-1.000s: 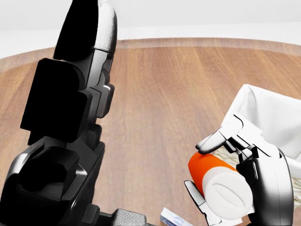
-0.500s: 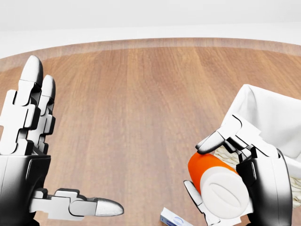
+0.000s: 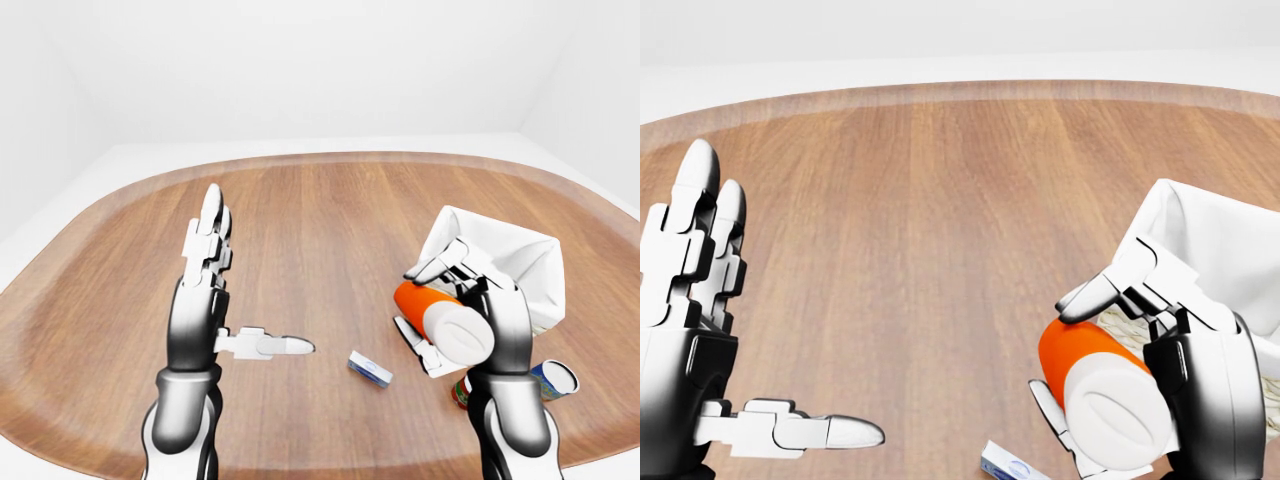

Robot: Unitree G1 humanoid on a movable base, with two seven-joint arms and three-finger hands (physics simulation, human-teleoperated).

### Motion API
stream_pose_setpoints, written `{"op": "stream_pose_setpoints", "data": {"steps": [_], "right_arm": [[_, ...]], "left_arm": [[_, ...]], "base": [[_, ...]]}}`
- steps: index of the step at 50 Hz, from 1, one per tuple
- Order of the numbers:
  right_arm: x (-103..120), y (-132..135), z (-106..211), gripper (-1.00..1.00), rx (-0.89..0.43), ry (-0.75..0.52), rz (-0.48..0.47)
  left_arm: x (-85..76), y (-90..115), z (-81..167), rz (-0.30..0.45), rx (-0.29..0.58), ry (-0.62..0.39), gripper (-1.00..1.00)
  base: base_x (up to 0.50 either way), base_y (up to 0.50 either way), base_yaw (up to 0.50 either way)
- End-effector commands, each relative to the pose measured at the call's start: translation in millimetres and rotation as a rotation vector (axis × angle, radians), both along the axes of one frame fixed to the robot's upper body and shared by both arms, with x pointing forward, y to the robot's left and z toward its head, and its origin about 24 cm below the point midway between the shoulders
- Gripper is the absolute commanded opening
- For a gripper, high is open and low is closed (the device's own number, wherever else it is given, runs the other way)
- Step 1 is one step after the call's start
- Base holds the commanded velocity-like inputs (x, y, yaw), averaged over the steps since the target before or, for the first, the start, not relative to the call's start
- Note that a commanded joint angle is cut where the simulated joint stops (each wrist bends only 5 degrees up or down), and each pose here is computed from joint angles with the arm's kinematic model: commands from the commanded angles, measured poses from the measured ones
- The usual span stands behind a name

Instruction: Pick up the ketchup, and put it in the basket.

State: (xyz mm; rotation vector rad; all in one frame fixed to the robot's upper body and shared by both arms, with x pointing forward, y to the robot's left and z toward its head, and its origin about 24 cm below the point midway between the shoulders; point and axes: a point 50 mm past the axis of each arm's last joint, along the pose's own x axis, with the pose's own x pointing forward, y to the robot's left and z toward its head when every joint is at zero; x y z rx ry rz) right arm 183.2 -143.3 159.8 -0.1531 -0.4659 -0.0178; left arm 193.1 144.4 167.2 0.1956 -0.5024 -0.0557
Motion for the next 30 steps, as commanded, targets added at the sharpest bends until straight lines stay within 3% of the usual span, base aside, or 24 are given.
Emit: {"op": "stream_pose_setpoints", "data": {"steps": [1, 9, 21, 30], "right_arm": [[-4, 1, 12, -1.0, -0.01, -0.064, -0.004], [-15, -3, 44, -1.0, -0.136, -0.225, -0.027], [-26, -14, 71, -1.0, -0.345, -0.35, -0.094], [-13, -25, 76, -1.0, -0.463, -0.341, -0.139]], "left_arm": [[2.2, 1, -3, 0.003, -0.008, 0.013, 1.0], [3.7, 3, -2, 0.009, -0.012, 0.008, 1.0], [5.5, 3, -4, 0.012, -0.012, 0.019, 1.0], [6.5, 4, -6, 0.013, -0.012, 0.027, 1.0]], "base": [[0.0, 0.0, 0.0], [0.0, 0.0, 0.0], [0.0, 0.0, 0.0], [0.0, 0.0, 0.0]]}}
